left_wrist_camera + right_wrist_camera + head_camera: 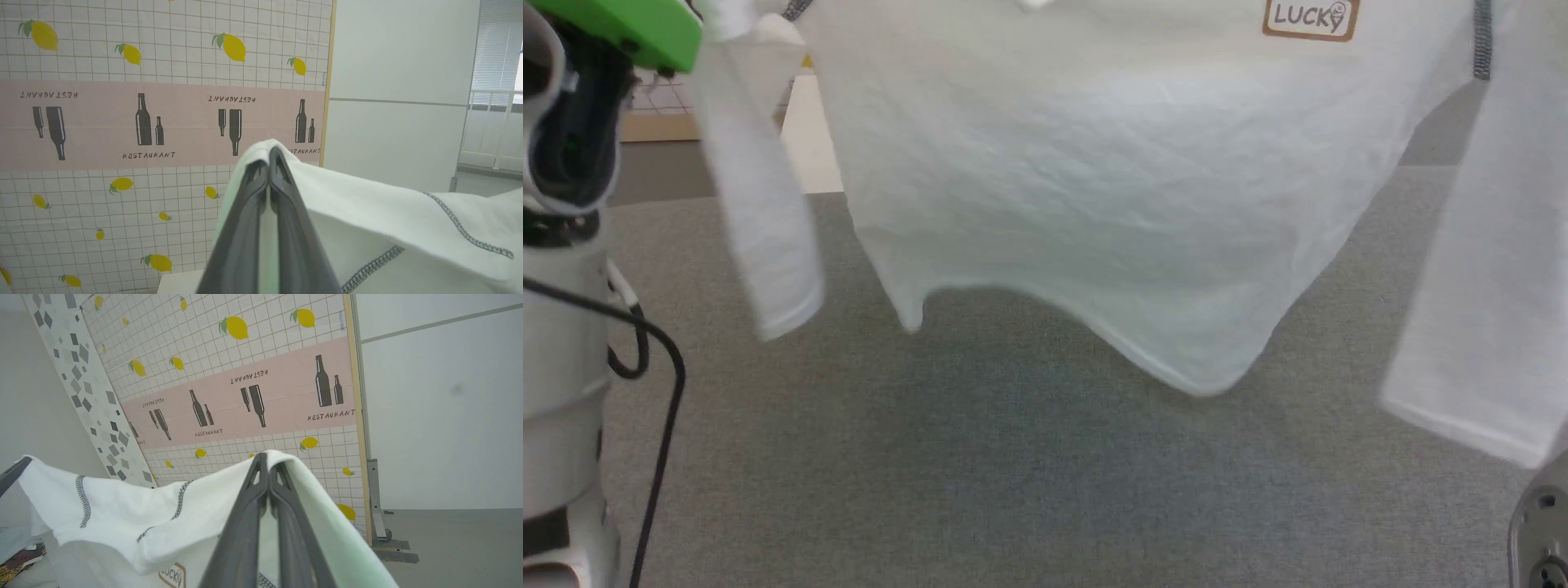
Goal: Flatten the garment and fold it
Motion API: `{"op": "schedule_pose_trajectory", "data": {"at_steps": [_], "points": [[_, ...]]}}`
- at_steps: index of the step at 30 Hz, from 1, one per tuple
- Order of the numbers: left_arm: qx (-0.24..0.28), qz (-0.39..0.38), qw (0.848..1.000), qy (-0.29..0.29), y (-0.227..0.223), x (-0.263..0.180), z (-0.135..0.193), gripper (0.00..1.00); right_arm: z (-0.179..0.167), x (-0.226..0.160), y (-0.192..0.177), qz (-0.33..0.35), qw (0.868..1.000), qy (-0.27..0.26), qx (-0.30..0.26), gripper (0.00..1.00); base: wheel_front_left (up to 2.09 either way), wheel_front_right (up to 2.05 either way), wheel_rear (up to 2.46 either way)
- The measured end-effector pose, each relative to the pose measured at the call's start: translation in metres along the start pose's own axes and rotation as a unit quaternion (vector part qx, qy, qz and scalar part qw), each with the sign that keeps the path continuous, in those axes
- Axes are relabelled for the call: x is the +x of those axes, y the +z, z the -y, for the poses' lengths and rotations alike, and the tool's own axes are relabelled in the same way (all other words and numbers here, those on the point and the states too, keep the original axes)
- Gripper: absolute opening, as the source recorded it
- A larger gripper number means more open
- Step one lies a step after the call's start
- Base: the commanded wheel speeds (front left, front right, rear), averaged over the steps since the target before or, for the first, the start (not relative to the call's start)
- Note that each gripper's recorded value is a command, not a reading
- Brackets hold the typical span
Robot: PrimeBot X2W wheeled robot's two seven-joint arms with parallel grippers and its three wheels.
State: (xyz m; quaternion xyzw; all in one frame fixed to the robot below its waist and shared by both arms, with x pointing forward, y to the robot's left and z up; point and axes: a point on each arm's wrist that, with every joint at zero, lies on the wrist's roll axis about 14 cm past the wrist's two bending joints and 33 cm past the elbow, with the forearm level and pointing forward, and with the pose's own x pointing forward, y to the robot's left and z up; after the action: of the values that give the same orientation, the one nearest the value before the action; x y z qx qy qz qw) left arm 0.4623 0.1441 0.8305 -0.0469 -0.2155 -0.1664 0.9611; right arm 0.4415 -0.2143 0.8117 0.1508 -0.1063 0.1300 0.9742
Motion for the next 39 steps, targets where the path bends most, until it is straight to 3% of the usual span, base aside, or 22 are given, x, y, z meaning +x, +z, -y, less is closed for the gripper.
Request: {"op": "schedule_pose_trajectory", "data": {"at_steps": [10,15,23,26,31,39], "points": [[0.024,-0.085,0.995,0.040,-0.042,0.019,-0.040,0.00,0.004,0.028,-0.019,-0.066,0.998,-0.008,-0.005,0.00,0.00,0.00,0.00],[0.028,-0.113,0.991,0.067,-0.066,0.038,-0.066,0.00,0.011,0.058,-0.024,-0.065,0.998,-0.018,-0.011,0.00,0.00,0.00,0.00],[0.057,-0.093,0.986,0.123,-0.086,0.086,-0.117,0.00,0.008,0.135,-0.037,-0.031,0.998,-0.026,-0.058,0.00,0.00,0.00,0.00],[0.057,-0.046,0.987,0.140,-0.083,0.105,-0.131,0.00,0.009,0.160,-0.045,-0.016,0.993,-0.032,-0.114,0.00,0.00,0.00,0.00],[0.054,-0.024,0.987,0.151,-0.118,0.120,-0.145,0.00,0.024,0.191,-0.087,-0.030,0.988,-0.038,-0.147,0.00,0.00,0.00,0.00],[0.051,-0.087,0.984,0.148,-0.199,0.105,-0.157,0.00,0.053,0.205,-0.161,-0.099,0.987,-0.037,-0.120,0.00,0.00,0.00,0.00]]}}
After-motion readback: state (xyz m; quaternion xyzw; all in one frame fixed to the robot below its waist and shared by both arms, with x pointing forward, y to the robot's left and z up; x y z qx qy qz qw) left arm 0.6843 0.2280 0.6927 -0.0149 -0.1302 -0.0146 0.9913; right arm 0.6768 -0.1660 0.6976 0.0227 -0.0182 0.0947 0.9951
